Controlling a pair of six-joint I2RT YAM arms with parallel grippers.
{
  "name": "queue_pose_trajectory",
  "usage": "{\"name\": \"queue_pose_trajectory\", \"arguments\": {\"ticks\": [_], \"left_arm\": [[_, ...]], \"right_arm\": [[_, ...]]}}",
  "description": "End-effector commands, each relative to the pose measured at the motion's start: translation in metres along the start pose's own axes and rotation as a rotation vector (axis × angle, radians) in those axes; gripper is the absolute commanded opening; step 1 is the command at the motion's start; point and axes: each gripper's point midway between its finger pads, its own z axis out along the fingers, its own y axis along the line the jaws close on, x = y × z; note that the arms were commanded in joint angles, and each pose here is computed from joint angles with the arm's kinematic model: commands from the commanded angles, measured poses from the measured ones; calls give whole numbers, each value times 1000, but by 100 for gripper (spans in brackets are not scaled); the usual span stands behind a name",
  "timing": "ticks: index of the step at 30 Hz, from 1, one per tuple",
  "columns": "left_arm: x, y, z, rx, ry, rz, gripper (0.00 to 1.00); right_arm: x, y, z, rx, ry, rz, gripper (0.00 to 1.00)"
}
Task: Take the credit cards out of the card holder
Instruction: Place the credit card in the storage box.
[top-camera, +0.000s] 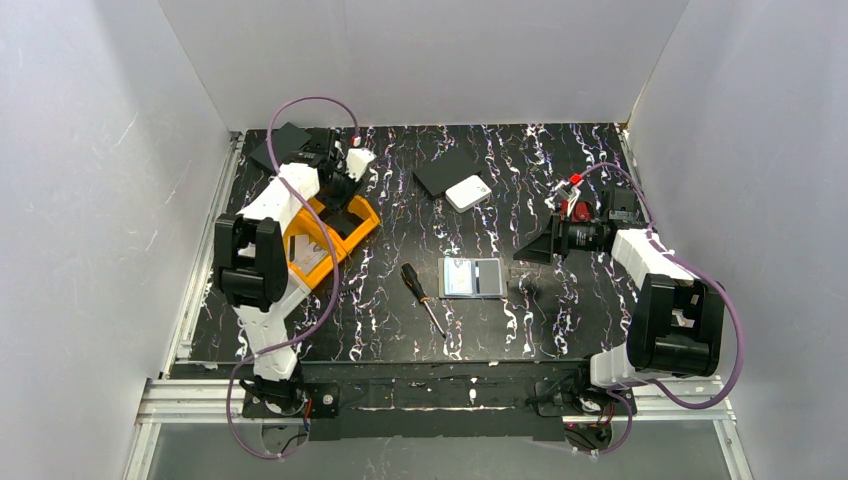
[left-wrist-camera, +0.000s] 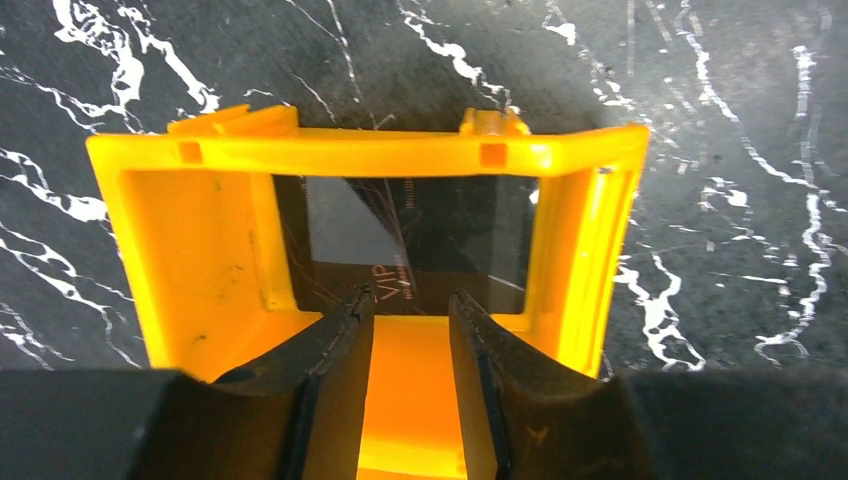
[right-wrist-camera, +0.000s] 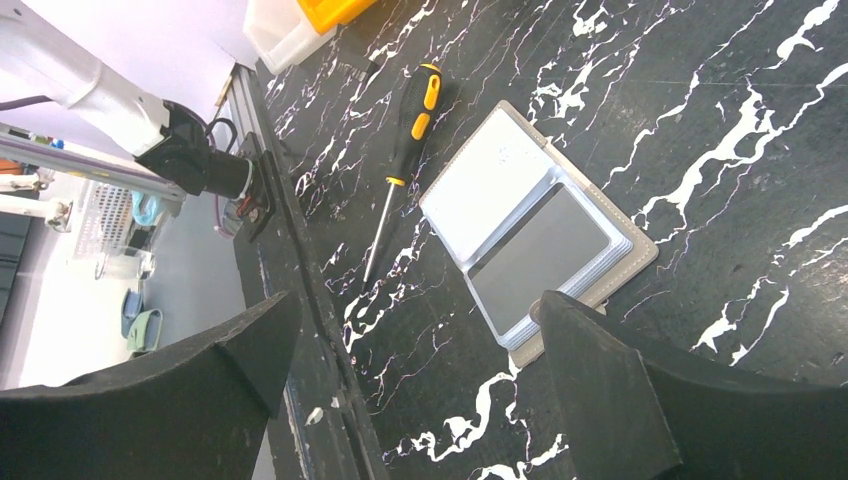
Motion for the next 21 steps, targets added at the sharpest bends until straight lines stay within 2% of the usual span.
{"name": "queue_pose_trajectory", "arguments": {"ticks": [1, 5, 8, 10, 12, 14, 16, 18, 21], "left_arm": [[-18, -12, -46, 28, -138, -108, 34], [-30, -22, -83, 26, -277, -240, 41], [-44, -31, -119, 27, -447, -391, 61], [-47, -40, -140, 49, -547, -549, 74], [-47, -55, -153, 140, -616, -700, 86], [-47, -81, -161, 297, -655, -780, 93], [-45, -114, -164, 501, -658, -830, 96], [-47, -144, -170, 658, -655, -867, 91], [-41, -193, -165, 704, -593, -823, 86]], "right_arm": [[-15, 5, -3, -23, -22, -48, 98], [-15, 4, -3, -9, -16, -60, 98], [-13, 2, -5, 9, -1, -86, 98], [-12, 0, -6, 28, 17, -110, 98], [-10, -2, -9, 51, 38, -136, 98], [-8, -3, -11, 66, 54, -162, 98], [-8, -3, -13, 84, 63, -193, 98], [-8, 0, -14, 80, 60, -217, 97], [-8, 8, -14, 60, 53, -261, 95]]}}
